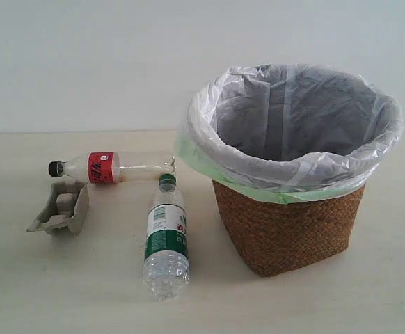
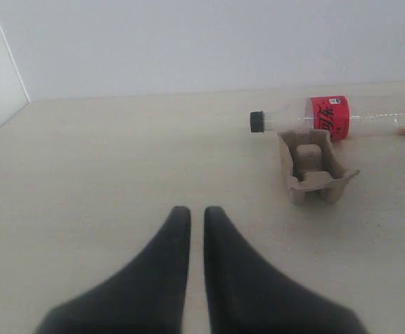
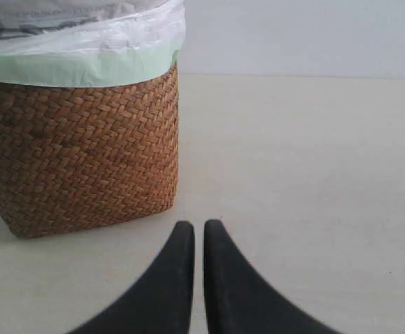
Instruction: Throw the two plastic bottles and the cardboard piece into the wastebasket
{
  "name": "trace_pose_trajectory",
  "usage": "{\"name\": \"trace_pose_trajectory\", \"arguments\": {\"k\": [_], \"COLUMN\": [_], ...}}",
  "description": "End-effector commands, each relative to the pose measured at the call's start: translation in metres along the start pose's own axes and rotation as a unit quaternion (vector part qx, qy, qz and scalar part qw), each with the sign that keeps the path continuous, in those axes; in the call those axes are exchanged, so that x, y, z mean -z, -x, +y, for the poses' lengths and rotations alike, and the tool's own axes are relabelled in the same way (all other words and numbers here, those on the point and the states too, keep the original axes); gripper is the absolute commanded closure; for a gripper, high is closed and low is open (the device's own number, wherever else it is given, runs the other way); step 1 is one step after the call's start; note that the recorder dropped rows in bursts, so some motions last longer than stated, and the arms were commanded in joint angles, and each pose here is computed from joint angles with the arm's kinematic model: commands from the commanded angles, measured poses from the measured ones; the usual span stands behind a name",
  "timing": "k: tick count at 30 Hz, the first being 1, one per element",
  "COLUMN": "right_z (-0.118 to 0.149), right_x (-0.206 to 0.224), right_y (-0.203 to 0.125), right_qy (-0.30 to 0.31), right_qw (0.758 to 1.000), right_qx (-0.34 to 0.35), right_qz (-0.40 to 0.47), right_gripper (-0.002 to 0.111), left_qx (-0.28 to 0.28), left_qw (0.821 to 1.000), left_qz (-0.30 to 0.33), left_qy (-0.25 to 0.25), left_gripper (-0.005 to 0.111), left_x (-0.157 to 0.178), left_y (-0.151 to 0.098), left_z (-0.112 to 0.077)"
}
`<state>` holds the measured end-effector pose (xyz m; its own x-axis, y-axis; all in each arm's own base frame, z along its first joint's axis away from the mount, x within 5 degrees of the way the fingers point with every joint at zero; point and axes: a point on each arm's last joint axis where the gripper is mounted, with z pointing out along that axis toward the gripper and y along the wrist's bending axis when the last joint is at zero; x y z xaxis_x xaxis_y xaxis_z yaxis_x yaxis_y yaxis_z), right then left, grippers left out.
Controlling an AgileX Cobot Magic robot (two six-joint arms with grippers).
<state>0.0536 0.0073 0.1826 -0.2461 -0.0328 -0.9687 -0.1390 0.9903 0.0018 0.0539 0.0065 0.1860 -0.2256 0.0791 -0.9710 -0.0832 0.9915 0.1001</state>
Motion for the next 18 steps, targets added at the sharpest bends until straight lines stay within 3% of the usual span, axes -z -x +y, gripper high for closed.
{"name": "trace_pose_trajectory", "arguments": {"k": [1, 14, 18], "right_z": [-0.0001, -0.0001, -0.0001], "right_x": [0.0005, 0.0005, 0.0005], "right_y": [0.0014, 0.0014, 0.0014], "right_qy": [-0.001, -0.001, -0.001], "right_qw": [1.000, 1.000, 1.000], "right_qx": [0.006, 0.006, 0.006], "right_qz": [-0.008, -0.008, -0.008], "right_gripper": [0.106, 0.106, 0.106], "left_qx": [-0.002, -0.002, -0.052], "left_qw": [1.000, 1.000, 0.998], "left_qz": [0.001, 0.001, -0.046], "left_qy": [0.002, 0.002, 0.008], "left_gripper": [0.100, 0.100, 0.100], "left_x": [-0.0001, -0.0001, 0.0003], "left_y": [-0.0006, -0.0006, 0.0080], "left_z": [0.0001, 0.0001, 0.0009]}}
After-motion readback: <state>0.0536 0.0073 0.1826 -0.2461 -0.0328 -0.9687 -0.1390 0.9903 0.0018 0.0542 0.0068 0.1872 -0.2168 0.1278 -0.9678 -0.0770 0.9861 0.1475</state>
